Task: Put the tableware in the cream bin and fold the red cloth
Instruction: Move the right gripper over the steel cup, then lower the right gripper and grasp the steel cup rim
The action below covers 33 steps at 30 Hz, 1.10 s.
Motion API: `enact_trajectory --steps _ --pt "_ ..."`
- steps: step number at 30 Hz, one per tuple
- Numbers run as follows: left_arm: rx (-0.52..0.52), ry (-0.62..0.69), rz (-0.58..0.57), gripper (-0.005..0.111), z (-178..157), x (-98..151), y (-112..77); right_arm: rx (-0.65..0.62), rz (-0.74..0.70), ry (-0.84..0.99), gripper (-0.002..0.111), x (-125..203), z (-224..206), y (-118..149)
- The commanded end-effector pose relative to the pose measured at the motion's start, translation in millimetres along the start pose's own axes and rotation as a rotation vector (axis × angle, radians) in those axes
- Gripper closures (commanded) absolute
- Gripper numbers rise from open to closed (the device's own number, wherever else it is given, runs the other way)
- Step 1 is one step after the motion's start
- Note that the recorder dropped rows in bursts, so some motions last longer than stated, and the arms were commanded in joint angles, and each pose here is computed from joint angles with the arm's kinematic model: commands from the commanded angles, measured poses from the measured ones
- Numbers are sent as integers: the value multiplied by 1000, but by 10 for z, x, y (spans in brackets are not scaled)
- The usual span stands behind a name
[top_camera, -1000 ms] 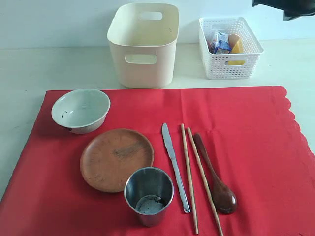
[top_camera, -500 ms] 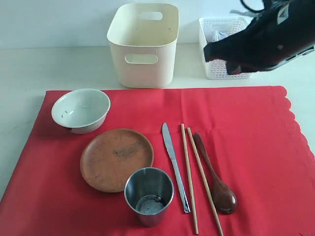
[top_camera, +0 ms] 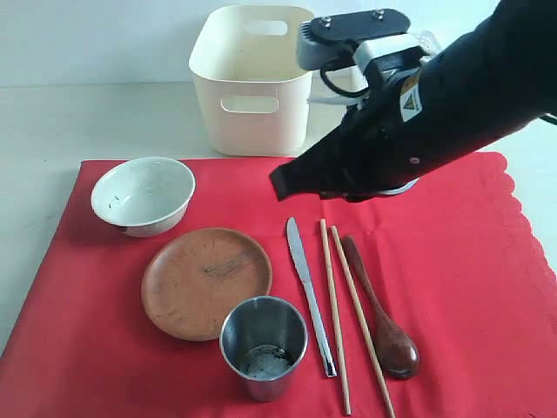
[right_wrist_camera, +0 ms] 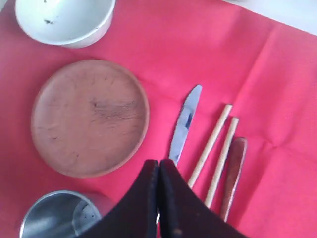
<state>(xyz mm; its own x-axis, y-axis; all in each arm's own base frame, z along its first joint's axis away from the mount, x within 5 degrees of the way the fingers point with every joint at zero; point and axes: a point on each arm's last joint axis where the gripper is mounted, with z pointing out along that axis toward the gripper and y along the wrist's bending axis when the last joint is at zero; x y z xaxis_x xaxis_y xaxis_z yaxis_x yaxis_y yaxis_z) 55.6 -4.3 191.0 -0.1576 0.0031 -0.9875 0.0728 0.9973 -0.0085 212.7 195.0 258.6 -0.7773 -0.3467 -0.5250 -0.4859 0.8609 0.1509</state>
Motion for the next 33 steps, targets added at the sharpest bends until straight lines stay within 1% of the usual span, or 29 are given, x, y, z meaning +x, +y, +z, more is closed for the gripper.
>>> enact_trajectory --steps 1,3,5,14,18,21,26,33 --pt "-2 -7 1 106 -4 -5 1 -31 -82 55 108 110 112 225" --pt "-2 -7 1 106 -4 -5 1 -41 -108 76 108 152 155 305" --pt "-2 -7 1 106 -4 -5 1 -44 -138 92 103 187 195 370" --pt "-2 -7 1 106 -4 -5 1 -68 -255 151 67 337 286 601" --pt "-2 -7 1 106 -4 -5 1 -80 -339 168 55 388 316 671" --pt "-2 -7 1 106 -4 -5 1 -82 -381 188 51 418 330 689" --pt "-2 -7 1 106 -4 -5 1 -83 -446 193 50 424 334 684" --pt "-2 -7 1 106 -4 -5 1 -83 -444 193 50 424 334 684"
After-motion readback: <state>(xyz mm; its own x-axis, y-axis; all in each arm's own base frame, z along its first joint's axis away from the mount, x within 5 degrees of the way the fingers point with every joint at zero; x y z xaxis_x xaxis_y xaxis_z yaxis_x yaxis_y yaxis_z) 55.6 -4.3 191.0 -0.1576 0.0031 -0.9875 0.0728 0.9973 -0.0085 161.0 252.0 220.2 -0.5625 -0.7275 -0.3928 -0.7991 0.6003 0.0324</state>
